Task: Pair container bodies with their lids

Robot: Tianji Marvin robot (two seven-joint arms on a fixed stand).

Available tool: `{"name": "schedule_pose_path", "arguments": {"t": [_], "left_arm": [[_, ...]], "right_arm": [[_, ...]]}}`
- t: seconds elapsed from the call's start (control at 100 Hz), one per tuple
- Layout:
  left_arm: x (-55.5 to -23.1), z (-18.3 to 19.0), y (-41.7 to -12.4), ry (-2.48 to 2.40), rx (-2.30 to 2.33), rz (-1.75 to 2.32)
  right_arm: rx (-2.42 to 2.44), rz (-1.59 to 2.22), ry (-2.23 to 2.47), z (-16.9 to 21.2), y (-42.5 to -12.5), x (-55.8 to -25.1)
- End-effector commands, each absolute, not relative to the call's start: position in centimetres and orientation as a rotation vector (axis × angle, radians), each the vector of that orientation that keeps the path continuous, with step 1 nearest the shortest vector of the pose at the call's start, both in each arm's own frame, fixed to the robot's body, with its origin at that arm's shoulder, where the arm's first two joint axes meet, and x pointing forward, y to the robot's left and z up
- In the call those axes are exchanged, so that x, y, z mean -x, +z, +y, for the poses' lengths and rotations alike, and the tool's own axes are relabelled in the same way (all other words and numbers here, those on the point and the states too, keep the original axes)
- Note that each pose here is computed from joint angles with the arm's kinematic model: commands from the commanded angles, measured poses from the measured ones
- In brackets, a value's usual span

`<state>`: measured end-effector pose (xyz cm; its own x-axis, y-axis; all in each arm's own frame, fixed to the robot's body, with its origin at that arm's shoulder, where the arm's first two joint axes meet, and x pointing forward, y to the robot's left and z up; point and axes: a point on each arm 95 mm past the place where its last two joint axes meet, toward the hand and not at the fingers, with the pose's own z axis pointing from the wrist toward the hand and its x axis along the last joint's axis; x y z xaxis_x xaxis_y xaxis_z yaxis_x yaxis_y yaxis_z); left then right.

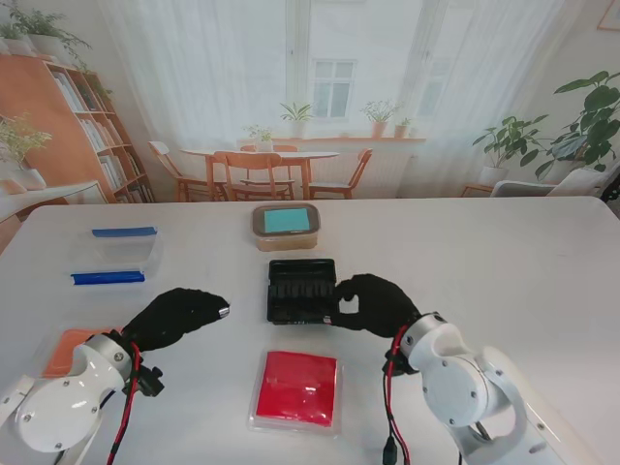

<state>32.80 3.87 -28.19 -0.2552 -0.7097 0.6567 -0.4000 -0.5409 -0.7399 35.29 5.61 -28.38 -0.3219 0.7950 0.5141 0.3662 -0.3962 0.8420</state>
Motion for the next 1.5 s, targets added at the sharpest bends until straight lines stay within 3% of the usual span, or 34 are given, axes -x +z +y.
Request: {"name": "schedule_pose_path", "arguments": {"t": [0.0,0.38,0.94,1.49], "left_arm": [[-32.2,4.0,-28.3,-1.829,1.792,1.395],[-31.6,4.3,-29.5,-1.463,2.179,1.506],[-32.4,1.8,-32.8,-1.219,2.388,1.6],[-32.4,0.0,-35.3,-1.139,2.393,1.616]], "right_arm": [[-1.637,1.483,1.69,4.4,-29.5,-34.4],[-1.962,1.586,1.37,0.8,-30.9,-31.3],[-2.215,1.638,1.127,1.8,-34.5,-32.2],[-2.344,1.628,1.059,3.0,-35.7,-32.9]]}}
